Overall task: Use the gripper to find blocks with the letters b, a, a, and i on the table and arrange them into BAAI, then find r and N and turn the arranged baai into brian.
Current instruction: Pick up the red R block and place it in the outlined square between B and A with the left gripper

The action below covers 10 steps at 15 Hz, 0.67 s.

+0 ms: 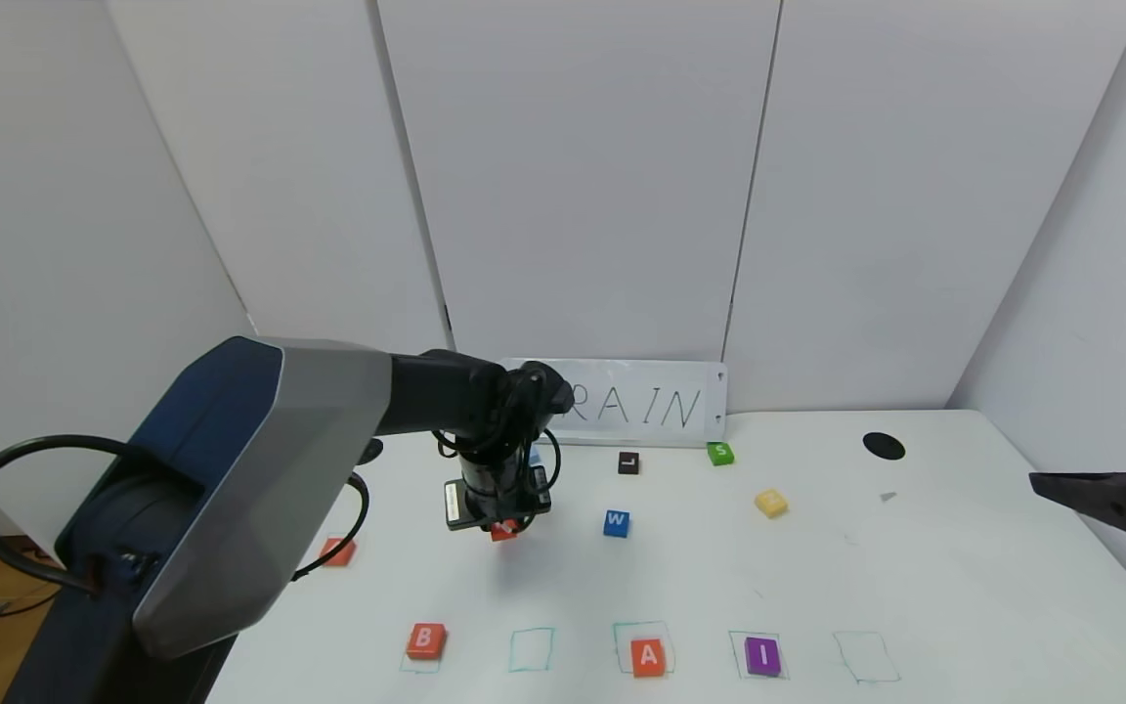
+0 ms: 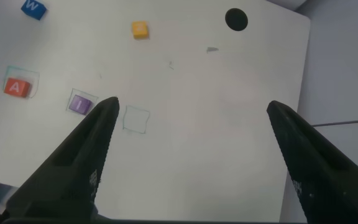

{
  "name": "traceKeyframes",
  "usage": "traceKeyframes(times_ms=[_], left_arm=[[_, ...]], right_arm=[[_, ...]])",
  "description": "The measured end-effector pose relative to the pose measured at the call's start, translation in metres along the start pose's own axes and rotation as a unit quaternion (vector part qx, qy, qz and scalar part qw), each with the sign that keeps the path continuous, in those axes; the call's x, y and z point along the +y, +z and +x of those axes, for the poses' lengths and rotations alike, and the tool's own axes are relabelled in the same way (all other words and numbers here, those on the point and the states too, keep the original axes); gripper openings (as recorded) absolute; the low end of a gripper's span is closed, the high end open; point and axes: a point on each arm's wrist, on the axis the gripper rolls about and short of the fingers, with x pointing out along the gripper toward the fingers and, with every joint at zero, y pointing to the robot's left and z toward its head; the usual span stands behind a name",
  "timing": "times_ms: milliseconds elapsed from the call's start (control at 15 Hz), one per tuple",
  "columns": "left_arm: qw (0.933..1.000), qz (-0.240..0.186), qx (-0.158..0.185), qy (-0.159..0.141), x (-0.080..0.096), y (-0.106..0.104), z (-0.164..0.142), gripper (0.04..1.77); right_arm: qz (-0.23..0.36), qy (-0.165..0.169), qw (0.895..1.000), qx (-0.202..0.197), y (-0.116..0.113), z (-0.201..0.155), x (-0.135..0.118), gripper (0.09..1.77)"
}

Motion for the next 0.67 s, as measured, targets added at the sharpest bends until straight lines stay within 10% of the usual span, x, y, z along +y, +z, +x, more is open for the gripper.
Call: traceKeyframes(times_ms=[667], left_arm=[[0.9956, 0.082, -0.019, -0.041, 0.005, -0.068, -0.037, 0.49]], right_arm=[[-0.002, 0.002, 1.000, -0.001, 0.000, -0.001, 0.001, 1.71]])
